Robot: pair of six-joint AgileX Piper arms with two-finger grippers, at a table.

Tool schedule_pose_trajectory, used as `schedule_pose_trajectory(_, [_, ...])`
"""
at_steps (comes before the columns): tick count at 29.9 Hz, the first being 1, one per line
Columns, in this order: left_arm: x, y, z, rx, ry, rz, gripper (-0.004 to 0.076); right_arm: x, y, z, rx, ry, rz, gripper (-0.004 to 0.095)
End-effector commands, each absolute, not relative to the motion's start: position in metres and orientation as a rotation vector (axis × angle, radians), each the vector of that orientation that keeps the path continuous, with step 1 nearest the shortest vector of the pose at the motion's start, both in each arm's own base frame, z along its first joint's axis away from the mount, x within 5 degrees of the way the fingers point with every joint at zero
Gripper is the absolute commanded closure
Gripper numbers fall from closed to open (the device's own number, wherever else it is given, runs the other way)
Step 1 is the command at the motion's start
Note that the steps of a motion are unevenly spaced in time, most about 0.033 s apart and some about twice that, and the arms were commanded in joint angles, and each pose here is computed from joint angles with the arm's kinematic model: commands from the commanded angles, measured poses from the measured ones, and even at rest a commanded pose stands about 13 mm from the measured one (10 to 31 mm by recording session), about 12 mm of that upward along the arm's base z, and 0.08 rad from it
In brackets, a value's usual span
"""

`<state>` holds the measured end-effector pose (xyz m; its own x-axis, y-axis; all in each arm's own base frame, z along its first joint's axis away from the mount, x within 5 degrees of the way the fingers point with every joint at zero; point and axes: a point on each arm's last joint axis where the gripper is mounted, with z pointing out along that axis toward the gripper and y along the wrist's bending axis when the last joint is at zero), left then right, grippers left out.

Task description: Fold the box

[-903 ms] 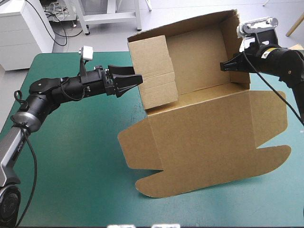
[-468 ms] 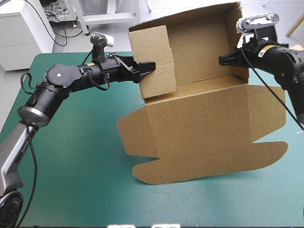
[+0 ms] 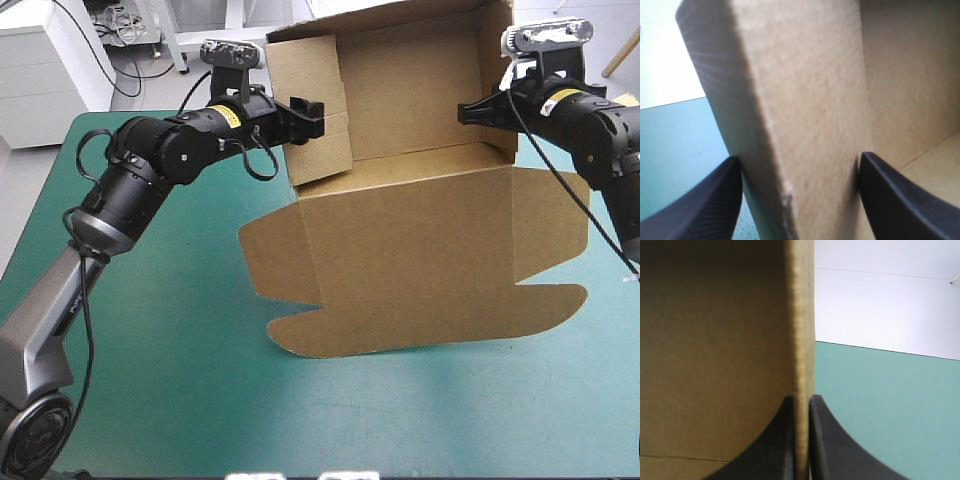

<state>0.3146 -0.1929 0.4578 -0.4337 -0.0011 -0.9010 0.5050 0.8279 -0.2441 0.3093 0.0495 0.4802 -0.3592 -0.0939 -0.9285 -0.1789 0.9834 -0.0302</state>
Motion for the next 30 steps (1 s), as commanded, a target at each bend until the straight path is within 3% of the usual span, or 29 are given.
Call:
schedule_pose_trajectory(1, [0.303,-0.196,0.489,0.307,1.826,-0.595,0.0314,0.300,0.050,0.508,-0.137,1.771,0.147,0.0918])
schedule_pose_trajectory(8, [0.307,-0.210,0.487,0.278,1.806,-0.617,0.0576,0.310,0.052,0.498,-0.124,1.806,0.160,0.0918])
schedule_pose_trajectory(14, [0.310,-0.212,0.482,0.275,1.814,-0.620,0.0706,0.314,0.053,0.492,-0.124,1.830,0.164,0.0918])
schedule_pose_trajectory(20, [0.316,-0.215,0.471,0.287,1.876,-0.587,0.0720,0.320,0.054,0.477,-0.152,1.940,0.149,0.0918])
schedule_pose_trajectory(30, [0.343,-0.218,0.416,0.348,2.143,-0.404,0.0719,0.343,0.059,0.423,-0.186,2.279,0.139,0.0924])
